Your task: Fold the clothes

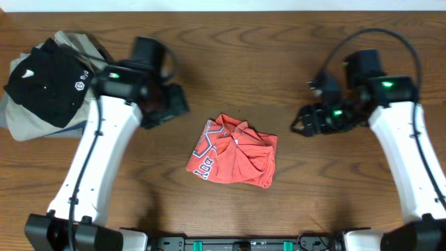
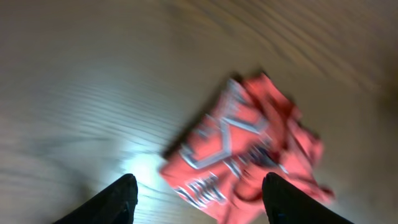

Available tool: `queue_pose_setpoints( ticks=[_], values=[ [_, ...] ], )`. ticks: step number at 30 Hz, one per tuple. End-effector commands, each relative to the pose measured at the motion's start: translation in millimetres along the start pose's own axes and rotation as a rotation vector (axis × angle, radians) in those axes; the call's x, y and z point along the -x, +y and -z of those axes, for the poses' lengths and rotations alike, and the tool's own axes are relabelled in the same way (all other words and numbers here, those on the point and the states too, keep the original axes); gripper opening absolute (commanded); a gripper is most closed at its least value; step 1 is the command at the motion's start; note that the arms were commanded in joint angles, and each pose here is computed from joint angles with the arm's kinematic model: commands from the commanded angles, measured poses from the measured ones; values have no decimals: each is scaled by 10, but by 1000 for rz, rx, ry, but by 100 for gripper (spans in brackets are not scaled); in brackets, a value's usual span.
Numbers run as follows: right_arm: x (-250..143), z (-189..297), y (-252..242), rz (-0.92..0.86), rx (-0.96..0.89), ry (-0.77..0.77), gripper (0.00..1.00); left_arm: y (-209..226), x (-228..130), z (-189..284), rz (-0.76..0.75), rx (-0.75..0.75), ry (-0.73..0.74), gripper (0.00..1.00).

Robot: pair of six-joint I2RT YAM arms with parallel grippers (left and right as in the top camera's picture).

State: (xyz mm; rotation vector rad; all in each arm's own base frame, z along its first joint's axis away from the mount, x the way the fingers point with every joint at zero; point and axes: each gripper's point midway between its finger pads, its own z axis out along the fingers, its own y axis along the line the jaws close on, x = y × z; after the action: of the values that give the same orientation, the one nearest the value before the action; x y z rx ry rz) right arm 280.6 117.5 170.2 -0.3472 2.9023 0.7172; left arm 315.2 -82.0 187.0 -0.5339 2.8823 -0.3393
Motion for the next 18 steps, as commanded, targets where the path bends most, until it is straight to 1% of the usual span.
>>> queue_pose_setpoints(
  ticks=[1,4,6,9,14,15,16,17,18],
  values=[
    [-93,-348,454,115,160,103,71,396,227,51,108,53,-30,70],
    [-112,-630,735,183,207,155,71,675,318,105,202,66,-34,71],
    [-77,-817,839,184,196,166,71,772,319,129,230,53,-18,72],
    [-17,-1103,961,181,175,170,71,858,304,149,226,51,-2,72],
    [-70,-1576,923,148,65,224,66,877,282,152,209,55,8,72],
    [-109,-1649,926,151,62,245,62,877,282,152,209,55,8,72],
    [-142,-1691,930,151,63,261,53,877,283,152,209,55,8,72],
    [-200,-1728,941,147,68,287,26,877,283,152,209,55,8,72],
    [-267,-1741,920,137,59,317,4,877,282,152,209,55,8,72]
  ],
)
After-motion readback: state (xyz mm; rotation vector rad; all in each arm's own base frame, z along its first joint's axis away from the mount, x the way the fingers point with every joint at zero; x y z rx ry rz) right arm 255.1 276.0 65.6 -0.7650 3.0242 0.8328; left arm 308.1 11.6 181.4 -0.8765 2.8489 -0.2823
